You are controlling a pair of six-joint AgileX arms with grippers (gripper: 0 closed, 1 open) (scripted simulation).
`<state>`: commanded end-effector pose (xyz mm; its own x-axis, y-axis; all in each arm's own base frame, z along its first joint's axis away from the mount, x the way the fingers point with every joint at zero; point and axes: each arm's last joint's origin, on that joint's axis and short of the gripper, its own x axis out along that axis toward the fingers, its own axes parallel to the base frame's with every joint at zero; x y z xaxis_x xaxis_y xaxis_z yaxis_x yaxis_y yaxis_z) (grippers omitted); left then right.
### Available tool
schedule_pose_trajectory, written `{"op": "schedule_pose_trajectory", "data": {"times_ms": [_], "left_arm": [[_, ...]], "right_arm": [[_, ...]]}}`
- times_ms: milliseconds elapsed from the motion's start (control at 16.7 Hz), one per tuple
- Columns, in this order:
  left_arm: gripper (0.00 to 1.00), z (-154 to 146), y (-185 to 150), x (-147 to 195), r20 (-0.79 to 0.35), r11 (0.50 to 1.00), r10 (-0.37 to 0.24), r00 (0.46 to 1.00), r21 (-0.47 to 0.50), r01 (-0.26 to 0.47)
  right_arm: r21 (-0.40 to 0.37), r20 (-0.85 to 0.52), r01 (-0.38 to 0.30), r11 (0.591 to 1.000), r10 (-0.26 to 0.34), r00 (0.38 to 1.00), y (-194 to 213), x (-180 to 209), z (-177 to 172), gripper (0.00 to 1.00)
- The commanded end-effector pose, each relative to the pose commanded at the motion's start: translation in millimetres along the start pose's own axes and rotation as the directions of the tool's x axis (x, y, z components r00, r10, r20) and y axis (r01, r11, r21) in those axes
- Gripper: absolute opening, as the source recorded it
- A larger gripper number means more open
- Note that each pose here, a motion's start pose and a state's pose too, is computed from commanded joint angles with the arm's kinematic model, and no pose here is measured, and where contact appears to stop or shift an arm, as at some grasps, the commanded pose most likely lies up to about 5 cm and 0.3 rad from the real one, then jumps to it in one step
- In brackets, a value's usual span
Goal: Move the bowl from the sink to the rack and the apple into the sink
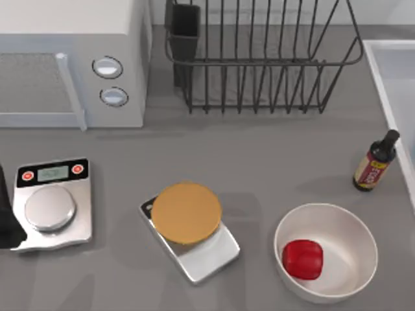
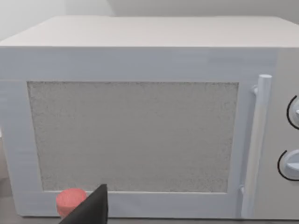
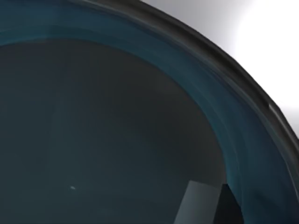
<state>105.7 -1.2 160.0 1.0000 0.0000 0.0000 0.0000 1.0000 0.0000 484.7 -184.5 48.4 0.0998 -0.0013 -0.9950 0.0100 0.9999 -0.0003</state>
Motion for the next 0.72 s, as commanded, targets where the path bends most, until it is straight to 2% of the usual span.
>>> {"op": "schedule_pose_trajectory", "data": {"times_ms": [240, 360, 540, 720], "left_arm": [[1.0, 0, 0, 0, 0.0, 1.0, 0.0, 1.0, 0.0, 0.0], [1.0, 0, 0, 0, 0.0, 1.0, 0.0, 1.0, 0.0, 0.0], [1.0, 0, 0, 0, 0.0, 1.0, 0.0, 1.0, 0.0, 0.0], [1.0, 0, 0, 0, 0.0, 1.0, 0.0, 1.0, 0.0, 0.0]], "right_arm": [[-0.001, 0.004, 0.0, 1.0, 0.0, 1.0, -1, -7, -1, 0.0], [0.002, 0.003, -0.001, 1.0, 0.001, 1.0, -10, -27, -8, 0.0], [0.001, -0.001, -0.004, 1.0, 0.004, 1.0, -29, -85, -33, 0.0], [-0.002, 0.003, 0.001, 1.0, -0.001, 1.0, -42, -166, -80, 0.0]]}}
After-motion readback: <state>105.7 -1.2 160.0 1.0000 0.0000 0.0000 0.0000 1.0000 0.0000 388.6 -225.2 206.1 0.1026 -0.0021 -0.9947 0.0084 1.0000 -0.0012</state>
